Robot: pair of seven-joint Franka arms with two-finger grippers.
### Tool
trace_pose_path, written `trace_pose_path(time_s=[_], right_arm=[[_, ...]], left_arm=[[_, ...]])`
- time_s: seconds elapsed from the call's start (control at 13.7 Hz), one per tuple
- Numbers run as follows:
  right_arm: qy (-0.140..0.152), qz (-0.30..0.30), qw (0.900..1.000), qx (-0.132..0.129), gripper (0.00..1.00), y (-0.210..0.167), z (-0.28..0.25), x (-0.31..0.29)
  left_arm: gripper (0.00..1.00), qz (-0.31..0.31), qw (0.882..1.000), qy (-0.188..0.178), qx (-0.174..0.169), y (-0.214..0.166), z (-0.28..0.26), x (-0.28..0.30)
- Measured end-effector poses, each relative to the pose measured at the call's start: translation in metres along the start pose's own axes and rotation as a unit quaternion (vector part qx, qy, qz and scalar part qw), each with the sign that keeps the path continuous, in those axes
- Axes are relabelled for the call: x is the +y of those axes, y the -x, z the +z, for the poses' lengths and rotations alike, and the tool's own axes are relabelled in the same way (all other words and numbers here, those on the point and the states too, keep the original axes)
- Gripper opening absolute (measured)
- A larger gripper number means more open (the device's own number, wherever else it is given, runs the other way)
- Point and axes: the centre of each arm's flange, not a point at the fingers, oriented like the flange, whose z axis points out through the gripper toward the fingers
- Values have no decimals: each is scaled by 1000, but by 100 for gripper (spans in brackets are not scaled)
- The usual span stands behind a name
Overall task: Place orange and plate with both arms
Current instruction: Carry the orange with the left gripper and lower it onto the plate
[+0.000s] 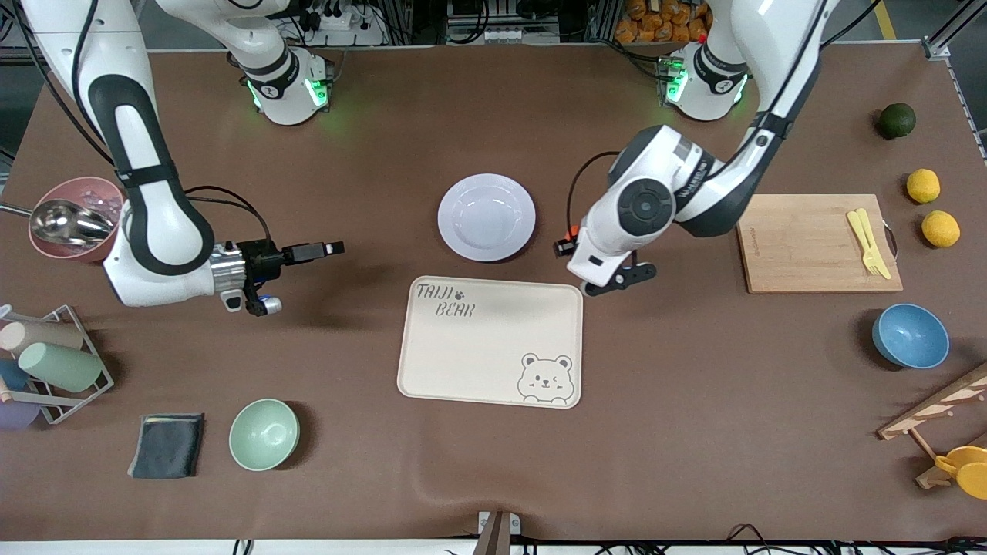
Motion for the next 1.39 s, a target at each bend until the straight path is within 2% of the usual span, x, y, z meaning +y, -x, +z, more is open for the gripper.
trace_pose_path(time_s=[0.22, 0.36, 0.58, 0.8, 1.02, 1.39], right_arm=[[-15, -5, 1000, 16, 100, -1, 29, -4], [-24, -13, 999, 18, 100, 2, 53, -1], [-19, -12, 999, 25, 100, 6, 73, 3], [-39, -9, 998, 39, 100, 6, 92, -4], [-57, -17, 997, 51, 100, 7, 123, -13], [-54, -36, 996, 58, 100, 5, 132, -4]], left_arm=[[74, -8, 1000, 0, -2, 18, 19, 22], [74, -22, 1000, 5, -1, 36, 36, 42], [74, -33, 999, 3, -3, 63, 56, 63], [74, -49, 999, -2, -5, 92, 75, 83], [74, -64, 998, 9, -8, 117, 109, 104], [74, -79, 996, 9, -26, 130, 171, 115]])
